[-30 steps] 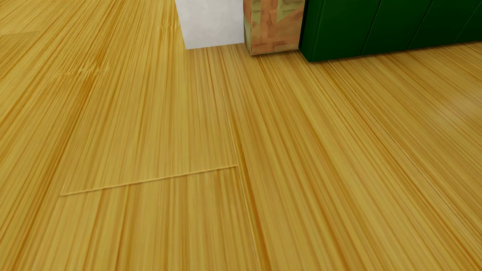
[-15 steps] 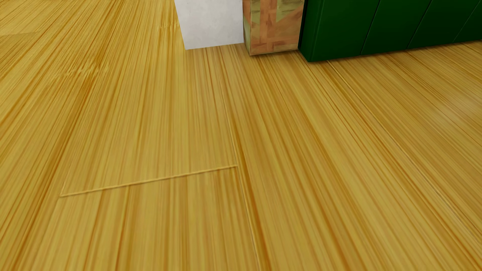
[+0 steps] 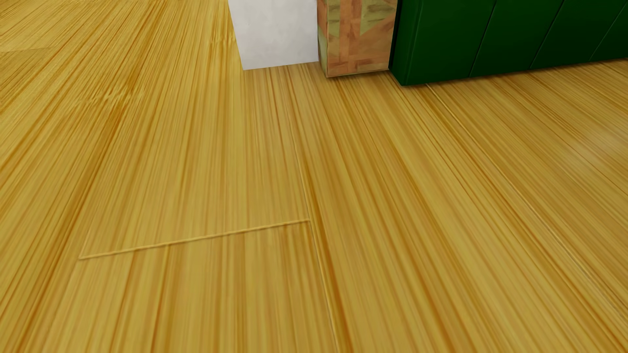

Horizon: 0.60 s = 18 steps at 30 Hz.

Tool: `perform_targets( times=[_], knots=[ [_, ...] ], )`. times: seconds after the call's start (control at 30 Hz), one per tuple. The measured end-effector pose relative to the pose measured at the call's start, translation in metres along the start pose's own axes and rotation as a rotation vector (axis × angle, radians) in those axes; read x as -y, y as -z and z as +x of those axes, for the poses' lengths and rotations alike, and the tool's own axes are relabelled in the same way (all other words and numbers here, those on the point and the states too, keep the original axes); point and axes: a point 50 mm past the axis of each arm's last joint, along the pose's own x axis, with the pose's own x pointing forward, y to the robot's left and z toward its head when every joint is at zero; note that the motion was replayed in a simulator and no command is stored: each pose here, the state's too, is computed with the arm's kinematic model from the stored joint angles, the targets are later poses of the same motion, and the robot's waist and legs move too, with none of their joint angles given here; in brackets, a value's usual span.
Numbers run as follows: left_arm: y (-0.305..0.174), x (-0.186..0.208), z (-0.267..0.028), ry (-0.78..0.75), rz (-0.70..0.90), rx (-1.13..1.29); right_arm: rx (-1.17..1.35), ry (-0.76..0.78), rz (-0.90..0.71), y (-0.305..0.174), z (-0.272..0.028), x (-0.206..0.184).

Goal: Wait

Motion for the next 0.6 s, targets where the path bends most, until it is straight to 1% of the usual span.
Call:
perform_targets(
  times=[0.23,0.6],
  knots=[
    [0.003,-0.0018,-0.0008,-0.01,-0.023,-0.007,-0.001,-0.009,0.003,0.0004,-0.0001,-0.0039],
    [0.0082,0.0003,-0.0016,-0.003,-0.015,-0.024,-0.01,-0.019,-0.015,0.0035,-0.0009,-0.0058]
  ],
)
